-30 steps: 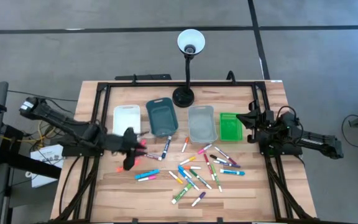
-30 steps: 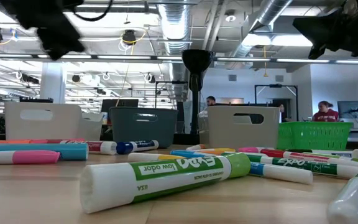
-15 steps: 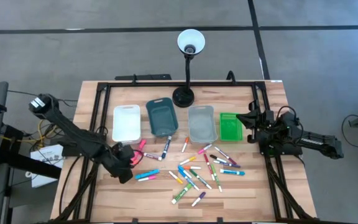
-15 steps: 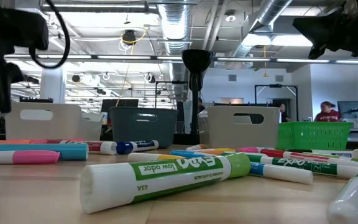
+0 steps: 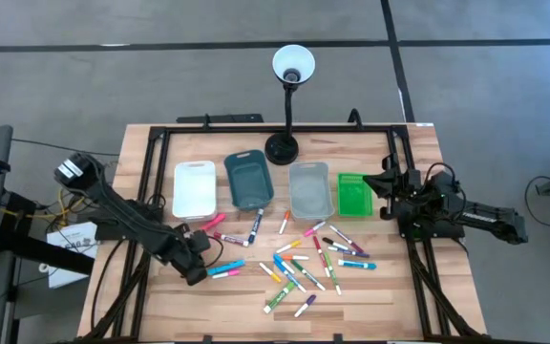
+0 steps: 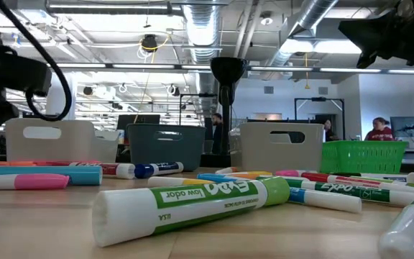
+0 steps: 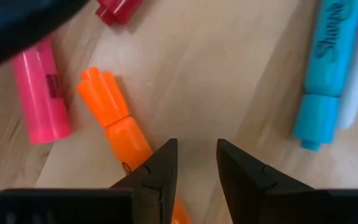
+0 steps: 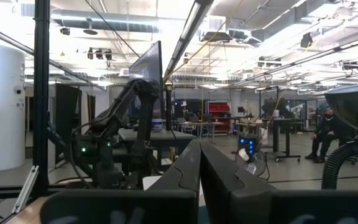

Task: Pick & Place Markers
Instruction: Put the orange highlighter pen into the white bin

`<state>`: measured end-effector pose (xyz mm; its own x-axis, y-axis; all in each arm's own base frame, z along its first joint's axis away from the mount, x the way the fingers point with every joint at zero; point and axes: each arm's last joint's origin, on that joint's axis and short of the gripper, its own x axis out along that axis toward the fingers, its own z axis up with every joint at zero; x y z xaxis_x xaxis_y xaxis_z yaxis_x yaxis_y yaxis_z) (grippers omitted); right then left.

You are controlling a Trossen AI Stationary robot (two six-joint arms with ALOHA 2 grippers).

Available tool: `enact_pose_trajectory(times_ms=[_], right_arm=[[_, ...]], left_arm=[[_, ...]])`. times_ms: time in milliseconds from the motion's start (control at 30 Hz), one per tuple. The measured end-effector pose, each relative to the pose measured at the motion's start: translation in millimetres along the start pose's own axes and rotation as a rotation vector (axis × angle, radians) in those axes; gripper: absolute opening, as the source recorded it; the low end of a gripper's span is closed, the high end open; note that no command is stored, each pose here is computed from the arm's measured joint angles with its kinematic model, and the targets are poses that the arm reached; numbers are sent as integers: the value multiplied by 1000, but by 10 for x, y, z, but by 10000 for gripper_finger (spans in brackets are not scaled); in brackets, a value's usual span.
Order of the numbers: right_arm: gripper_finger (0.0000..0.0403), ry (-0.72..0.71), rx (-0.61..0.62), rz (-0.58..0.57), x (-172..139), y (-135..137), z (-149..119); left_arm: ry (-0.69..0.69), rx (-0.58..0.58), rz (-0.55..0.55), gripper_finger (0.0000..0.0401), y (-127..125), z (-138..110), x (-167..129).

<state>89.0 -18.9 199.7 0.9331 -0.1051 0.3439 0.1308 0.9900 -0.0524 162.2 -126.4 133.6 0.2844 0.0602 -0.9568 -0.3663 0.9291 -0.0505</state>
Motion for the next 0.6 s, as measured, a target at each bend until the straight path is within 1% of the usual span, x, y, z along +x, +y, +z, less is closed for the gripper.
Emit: enact_pose_trajectory(times_ms=[167,300,433,500,600], right_arm=[[1,0,0,0,0,0,0],[1,0,0,0,0,0,0],[1,0,0,0,0,0,0],[1,0,0,0,0,0,0],[1,0,0,0,0,0,0]], left_arm=[[9,0,2,108,-4,-3,13],[-13,-36,-65,108,10,21,-110],[-42,-96,-94,108,75,52,-239],[-42,-123,-77,108,125,45,-282],[-10,-157,-11,108,207,3,-305]])
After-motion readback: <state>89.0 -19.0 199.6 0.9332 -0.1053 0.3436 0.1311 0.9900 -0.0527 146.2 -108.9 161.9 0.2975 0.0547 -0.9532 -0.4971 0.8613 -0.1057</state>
